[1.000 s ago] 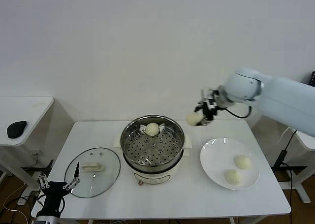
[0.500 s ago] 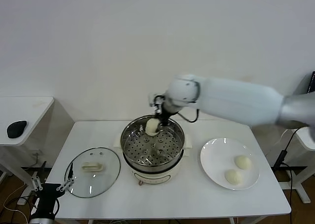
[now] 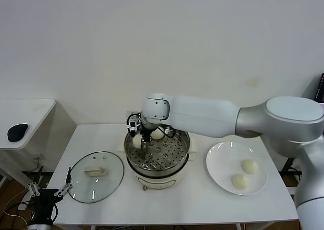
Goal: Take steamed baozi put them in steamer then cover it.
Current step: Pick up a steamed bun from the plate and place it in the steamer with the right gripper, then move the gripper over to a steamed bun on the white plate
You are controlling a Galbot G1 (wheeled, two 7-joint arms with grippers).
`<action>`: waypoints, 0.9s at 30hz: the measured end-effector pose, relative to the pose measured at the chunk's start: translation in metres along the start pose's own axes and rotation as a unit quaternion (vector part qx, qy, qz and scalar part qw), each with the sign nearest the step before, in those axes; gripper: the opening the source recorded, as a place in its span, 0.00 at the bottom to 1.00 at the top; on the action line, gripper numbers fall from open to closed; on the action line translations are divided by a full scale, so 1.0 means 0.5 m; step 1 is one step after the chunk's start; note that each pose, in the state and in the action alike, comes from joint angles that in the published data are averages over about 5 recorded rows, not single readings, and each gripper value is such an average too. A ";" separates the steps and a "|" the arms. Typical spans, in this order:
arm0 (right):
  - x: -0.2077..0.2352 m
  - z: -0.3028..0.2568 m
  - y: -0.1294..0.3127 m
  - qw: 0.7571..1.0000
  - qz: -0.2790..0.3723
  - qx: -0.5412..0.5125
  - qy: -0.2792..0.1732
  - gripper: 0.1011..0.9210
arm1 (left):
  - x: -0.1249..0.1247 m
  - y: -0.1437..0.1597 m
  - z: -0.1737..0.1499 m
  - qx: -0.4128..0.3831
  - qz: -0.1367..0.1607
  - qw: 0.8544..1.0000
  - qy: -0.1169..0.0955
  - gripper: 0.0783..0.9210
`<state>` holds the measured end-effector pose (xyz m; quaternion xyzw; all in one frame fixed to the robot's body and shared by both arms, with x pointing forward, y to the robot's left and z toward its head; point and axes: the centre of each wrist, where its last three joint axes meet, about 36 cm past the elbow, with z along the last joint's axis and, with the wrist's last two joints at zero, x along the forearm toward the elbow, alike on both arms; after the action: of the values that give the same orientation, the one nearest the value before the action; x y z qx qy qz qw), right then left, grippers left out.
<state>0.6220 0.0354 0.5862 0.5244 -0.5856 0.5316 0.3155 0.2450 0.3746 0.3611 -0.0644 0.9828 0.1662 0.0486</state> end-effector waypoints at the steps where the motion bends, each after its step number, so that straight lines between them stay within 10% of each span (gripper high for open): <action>1: -0.004 -0.001 0.002 1.000 -0.001 0.000 0.001 0.58 | 0.000 -0.001 0.000 0.000 0.000 1.000 0.000 0.88; 11: -0.014 0.000 0.009 1.000 -0.008 0.000 0.006 0.59 | 0.003 -0.002 0.003 0.001 0.000 1.000 0.003 0.88; 27: 0.155 0.108 -0.026 0.999 -0.013 0.030 -0.004 0.88 | 0.004 0.003 0.002 -0.004 0.006 1.000 0.009 0.88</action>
<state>0.6252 -0.0364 0.6492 0.5437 -0.5636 0.5425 0.3041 0.2431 0.3760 0.3603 -0.0598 0.9828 0.1702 0.0386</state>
